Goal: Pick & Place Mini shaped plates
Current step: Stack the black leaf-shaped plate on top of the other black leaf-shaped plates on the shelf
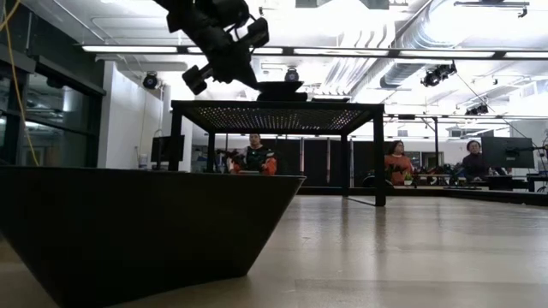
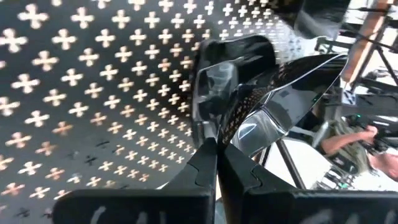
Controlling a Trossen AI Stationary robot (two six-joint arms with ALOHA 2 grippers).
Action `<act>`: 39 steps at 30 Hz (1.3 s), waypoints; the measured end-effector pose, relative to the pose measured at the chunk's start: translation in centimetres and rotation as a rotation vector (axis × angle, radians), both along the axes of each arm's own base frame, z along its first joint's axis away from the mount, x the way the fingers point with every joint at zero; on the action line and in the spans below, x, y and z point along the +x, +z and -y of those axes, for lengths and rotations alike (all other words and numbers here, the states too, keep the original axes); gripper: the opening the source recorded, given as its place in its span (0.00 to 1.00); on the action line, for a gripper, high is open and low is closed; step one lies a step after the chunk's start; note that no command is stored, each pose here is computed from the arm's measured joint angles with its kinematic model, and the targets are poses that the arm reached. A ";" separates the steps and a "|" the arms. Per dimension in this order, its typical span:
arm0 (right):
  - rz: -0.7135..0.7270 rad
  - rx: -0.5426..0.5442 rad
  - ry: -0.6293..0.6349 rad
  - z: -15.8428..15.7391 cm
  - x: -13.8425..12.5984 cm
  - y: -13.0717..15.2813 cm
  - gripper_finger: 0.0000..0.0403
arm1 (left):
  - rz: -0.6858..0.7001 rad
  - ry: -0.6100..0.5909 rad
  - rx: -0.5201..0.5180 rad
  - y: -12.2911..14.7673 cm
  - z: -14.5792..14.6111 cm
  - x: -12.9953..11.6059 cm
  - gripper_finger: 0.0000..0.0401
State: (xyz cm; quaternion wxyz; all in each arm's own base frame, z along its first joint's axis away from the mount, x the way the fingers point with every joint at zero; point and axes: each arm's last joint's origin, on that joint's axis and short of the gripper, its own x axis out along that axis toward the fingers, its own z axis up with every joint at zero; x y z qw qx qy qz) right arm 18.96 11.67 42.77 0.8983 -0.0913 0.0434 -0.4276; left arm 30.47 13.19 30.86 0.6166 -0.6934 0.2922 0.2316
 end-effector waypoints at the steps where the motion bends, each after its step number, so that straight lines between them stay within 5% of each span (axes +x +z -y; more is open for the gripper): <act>1: 0.000 0.000 0.002 0.0 0.0 0.0 0.57 | 0.007 0.000 0.003 0.0 0.0 0.0 0.00; 17: -0.007 -0.006 0.002 0.0 0.0 0.0 0.57 | 0.010 -0.017 -0.013 0.0 0.1 0.0 0.18; 39: 0.021 0.017 0.015 -0.2 -0.3 0.1 0.56 | 0.058 -0.073 0.009 0.5 0.2 0.0 0.18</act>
